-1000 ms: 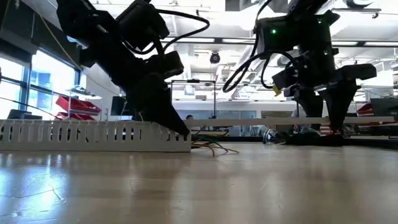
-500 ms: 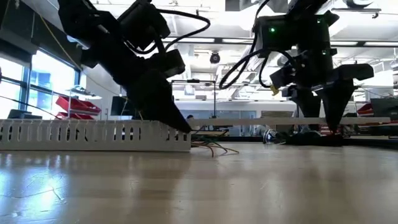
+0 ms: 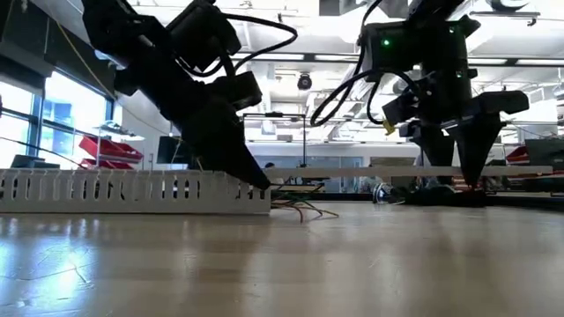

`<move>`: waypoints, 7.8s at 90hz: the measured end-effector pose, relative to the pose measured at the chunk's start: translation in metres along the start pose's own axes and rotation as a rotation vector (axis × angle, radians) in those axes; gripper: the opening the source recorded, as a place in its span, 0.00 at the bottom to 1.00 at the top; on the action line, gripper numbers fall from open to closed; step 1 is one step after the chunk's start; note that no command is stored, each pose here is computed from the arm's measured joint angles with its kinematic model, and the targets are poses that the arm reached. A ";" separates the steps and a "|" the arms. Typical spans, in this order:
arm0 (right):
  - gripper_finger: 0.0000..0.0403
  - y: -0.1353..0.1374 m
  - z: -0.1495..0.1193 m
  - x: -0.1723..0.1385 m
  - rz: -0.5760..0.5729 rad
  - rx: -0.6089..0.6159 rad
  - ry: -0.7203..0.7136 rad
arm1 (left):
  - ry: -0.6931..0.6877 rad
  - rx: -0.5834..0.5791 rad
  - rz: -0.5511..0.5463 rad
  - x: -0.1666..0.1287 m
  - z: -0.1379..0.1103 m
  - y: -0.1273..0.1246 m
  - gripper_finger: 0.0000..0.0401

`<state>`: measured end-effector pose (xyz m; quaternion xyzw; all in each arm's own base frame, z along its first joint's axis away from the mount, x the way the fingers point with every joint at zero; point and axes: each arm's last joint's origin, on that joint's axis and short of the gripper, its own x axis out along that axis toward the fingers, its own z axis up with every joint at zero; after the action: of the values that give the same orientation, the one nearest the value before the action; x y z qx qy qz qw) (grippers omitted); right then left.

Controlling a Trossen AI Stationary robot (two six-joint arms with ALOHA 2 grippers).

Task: Ziptie cables
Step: Close the white cable duct

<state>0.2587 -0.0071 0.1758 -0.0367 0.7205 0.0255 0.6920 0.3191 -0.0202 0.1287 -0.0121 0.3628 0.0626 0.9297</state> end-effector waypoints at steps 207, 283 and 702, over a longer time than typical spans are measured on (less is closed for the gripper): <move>0.03 0.007 -0.100 -0.016 -0.103 0.575 0.397 | 0.065 0.038 -0.029 0.000 -0.007 -0.003 0.53; 0.00 0.016 -0.089 0.007 0.027 0.613 0.231 | 0.061 0.038 -0.030 0.000 -0.007 -0.003 0.54; 0.00 0.002 -0.074 -0.008 -0.056 0.628 0.103 | 0.286 0.144 0.018 -0.045 -0.009 -0.009 0.62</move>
<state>0.1854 -0.0111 0.1866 0.1576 0.7260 -0.2191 0.6326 0.2813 -0.0346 0.1520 0.0489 0.4951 0.0425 0.8664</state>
